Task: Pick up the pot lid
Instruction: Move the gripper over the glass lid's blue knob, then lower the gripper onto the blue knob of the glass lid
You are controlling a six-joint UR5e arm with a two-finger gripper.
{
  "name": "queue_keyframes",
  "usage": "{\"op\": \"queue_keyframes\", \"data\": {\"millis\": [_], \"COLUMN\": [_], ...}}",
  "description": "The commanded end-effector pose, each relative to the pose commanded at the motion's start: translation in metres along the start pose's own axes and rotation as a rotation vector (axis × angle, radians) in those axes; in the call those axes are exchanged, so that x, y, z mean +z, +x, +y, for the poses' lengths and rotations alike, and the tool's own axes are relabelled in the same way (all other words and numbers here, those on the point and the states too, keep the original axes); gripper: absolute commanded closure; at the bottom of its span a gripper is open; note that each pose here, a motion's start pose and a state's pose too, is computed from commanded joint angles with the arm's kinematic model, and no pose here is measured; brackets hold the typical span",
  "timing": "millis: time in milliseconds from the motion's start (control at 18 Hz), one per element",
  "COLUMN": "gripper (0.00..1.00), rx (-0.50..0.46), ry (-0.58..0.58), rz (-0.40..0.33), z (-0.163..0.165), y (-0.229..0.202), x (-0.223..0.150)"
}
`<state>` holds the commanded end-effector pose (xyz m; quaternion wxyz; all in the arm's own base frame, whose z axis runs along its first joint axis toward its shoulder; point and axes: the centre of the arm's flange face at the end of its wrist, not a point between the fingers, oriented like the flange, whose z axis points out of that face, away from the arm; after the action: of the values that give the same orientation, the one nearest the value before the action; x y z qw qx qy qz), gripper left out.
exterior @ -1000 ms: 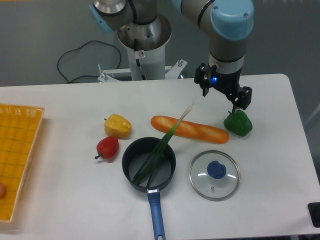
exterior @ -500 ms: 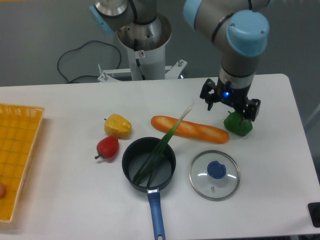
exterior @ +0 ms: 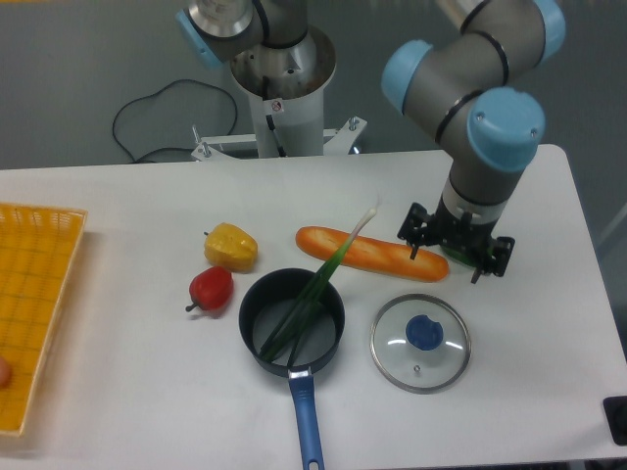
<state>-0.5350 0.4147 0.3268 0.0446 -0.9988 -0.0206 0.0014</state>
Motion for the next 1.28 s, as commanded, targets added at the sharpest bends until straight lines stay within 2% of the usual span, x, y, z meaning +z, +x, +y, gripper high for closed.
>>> {"op": "queue_keyframes", "data": {"millis": [333,778,1278], "gripper": [0.02,0.02,0.03], "rx": [0.049,0.055,0.068], "ry": [-0.017,-0.037,-0.047], "rz": [0.031,0.06,0.049], "z": [-0.005,-0.01,-0.022], "y": [-0.007,-0.004,-0.004], "x": [0.029,0.053,0.09]}}
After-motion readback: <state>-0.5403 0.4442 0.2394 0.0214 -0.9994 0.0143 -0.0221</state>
